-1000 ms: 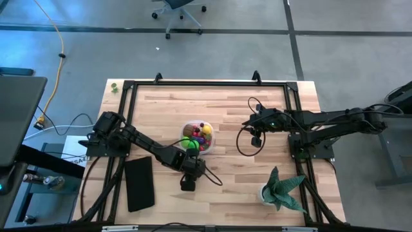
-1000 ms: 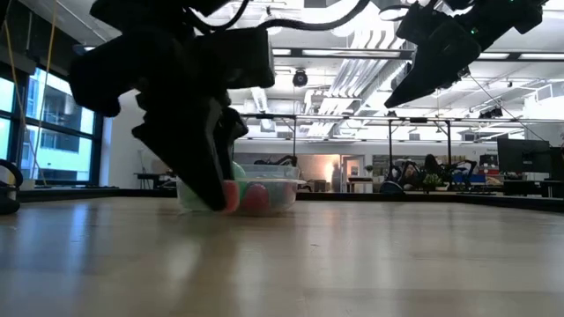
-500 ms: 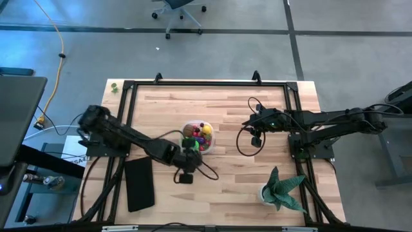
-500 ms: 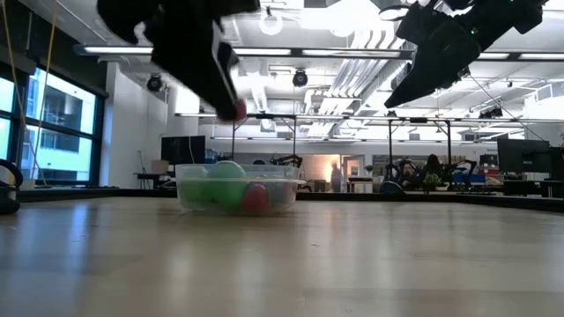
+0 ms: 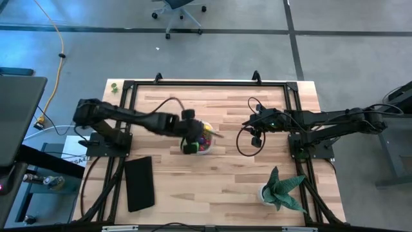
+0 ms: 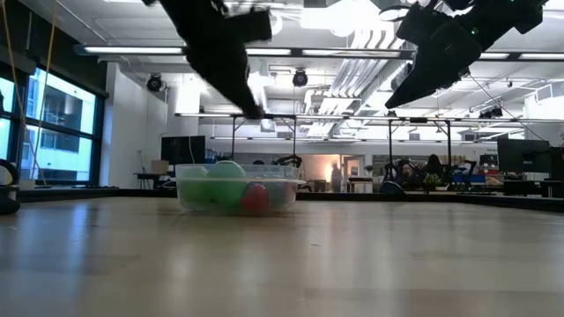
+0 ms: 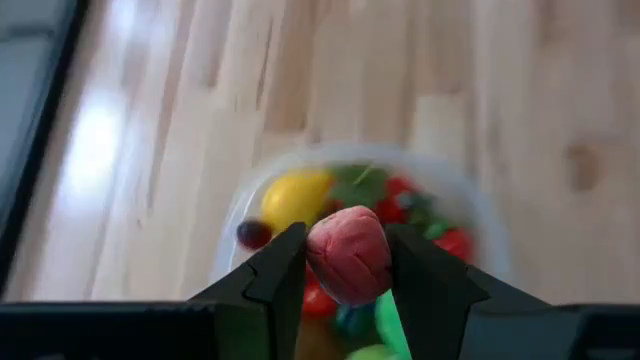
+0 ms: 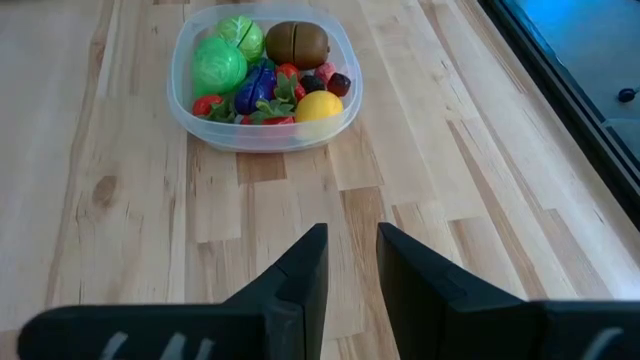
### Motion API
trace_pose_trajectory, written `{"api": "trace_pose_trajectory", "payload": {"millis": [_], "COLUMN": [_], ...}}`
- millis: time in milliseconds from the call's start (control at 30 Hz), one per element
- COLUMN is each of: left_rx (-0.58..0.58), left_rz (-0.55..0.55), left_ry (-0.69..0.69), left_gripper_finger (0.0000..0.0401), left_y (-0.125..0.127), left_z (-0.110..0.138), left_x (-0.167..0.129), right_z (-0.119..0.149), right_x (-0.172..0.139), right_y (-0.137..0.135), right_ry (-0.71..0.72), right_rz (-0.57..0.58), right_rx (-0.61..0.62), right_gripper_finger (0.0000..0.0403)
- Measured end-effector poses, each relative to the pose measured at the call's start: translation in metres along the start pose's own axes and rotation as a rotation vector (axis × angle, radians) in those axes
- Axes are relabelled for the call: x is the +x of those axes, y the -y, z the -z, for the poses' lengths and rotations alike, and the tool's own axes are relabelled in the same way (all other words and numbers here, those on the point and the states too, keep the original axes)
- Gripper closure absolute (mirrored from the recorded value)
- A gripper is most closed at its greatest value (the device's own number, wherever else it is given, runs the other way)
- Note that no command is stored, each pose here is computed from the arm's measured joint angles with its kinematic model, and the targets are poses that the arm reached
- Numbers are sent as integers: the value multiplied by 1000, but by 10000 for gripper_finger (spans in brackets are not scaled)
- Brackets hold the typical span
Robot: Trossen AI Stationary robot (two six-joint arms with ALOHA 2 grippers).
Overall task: Pick and placing Produce into tupperware
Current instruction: Put the peach into the transparent bin
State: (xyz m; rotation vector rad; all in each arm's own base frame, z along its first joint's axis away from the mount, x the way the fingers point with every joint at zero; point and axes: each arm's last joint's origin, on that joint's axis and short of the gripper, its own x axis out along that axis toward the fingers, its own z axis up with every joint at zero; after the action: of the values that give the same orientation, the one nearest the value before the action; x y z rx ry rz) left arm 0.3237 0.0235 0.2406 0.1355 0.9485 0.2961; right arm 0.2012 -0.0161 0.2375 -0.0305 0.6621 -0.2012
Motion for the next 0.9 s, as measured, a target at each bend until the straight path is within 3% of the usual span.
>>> {"api": "trace_pose_trajectory", "payload": {"millis": [367,900], "left_rx": [-86,-141], "left_rz": [101,154], "left_ry": [-134,-202], "left_gripper_finger": [275,274], "left_y": [-46,-62], "left_z": [16,29], "left_x": [50,77], "right_z": [0,0], "right_x": [0,0], "right_y": [0,0], "right_ry": [0,0], "right_rz": [0,0], "right_rx": [0,0], "right_gripper_finger": [324,324]}}
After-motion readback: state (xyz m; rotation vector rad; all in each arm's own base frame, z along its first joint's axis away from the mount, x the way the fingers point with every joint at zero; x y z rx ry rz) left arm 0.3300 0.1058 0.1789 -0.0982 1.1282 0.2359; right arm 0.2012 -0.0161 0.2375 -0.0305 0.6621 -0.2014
